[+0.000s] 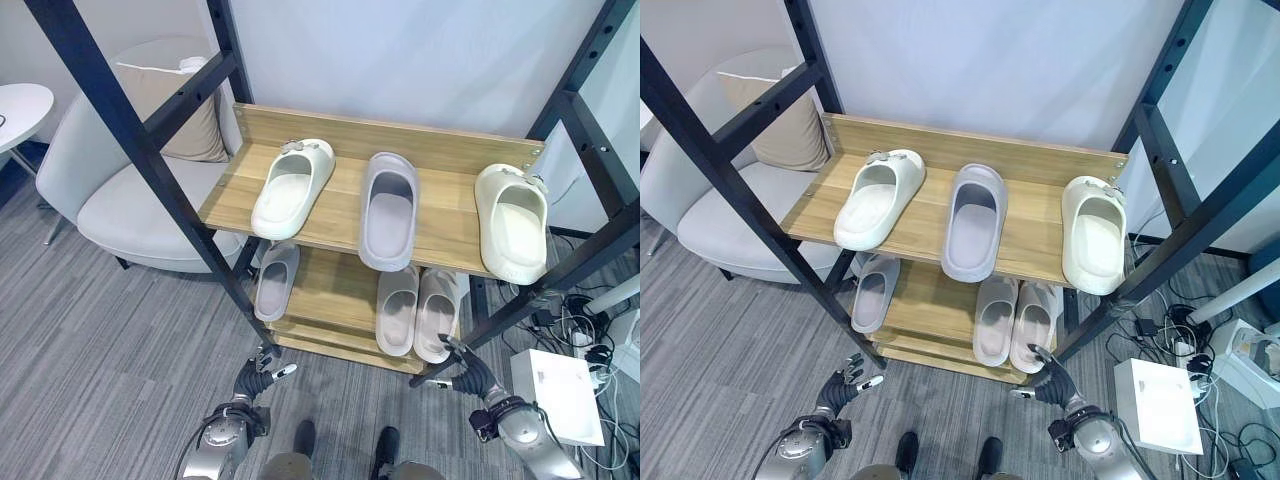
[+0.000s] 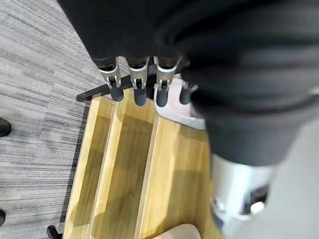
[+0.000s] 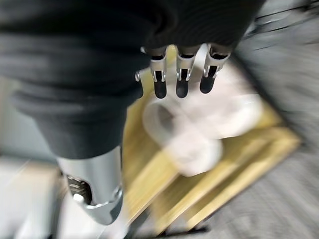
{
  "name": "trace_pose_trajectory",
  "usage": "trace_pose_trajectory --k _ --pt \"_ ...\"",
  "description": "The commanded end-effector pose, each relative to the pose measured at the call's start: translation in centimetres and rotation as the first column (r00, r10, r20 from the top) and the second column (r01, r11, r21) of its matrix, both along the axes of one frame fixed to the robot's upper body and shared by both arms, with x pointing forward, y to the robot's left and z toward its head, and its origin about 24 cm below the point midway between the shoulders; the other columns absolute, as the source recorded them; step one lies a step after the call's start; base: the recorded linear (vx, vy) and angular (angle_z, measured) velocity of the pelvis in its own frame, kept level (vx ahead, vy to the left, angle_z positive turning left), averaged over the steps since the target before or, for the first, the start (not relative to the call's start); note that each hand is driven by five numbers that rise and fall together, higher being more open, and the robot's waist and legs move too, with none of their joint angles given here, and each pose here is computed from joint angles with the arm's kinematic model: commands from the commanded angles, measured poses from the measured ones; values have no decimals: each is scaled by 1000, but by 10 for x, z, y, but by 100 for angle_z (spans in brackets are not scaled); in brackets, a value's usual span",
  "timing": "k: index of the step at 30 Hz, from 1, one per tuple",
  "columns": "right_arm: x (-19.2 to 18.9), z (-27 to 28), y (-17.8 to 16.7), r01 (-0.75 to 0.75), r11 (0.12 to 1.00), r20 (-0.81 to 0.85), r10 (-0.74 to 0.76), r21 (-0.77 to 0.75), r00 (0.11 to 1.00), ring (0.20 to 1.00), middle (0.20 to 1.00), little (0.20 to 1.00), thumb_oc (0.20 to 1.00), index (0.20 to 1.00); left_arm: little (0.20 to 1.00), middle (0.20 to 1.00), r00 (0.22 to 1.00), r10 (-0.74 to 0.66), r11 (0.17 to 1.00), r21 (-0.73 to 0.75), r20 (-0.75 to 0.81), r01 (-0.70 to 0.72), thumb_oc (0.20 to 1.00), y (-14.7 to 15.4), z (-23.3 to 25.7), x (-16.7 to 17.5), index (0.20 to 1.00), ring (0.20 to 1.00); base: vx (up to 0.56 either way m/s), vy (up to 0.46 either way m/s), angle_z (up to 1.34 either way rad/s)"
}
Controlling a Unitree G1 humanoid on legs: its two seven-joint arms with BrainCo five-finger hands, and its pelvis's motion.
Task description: Arrange the slippers neatly on the shoe rack.
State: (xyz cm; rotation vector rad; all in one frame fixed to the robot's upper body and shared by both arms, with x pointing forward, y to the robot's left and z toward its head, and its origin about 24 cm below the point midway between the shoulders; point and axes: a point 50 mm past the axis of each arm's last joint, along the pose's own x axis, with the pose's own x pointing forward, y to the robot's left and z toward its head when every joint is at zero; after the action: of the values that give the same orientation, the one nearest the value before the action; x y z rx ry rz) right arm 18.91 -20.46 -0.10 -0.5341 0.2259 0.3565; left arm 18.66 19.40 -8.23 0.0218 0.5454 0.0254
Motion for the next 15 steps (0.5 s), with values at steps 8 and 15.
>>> trace_pose_trajectory --k 8,15 --pt "-27 94 23 -452 881 158 430 143 889 1000 1000 1000 1000 1000 1000 1000 996 -63 996 68 56 59 1000 2 7 15 1000 1000 -4 34 -11" --pt "-25 156 46 -658 733 308 595 171 743 1000 1000 1000 1000 1000 1000 1000 997 -65 996 64 32 63 1000 -4 2 11 1000 1000 -16 18 -6"
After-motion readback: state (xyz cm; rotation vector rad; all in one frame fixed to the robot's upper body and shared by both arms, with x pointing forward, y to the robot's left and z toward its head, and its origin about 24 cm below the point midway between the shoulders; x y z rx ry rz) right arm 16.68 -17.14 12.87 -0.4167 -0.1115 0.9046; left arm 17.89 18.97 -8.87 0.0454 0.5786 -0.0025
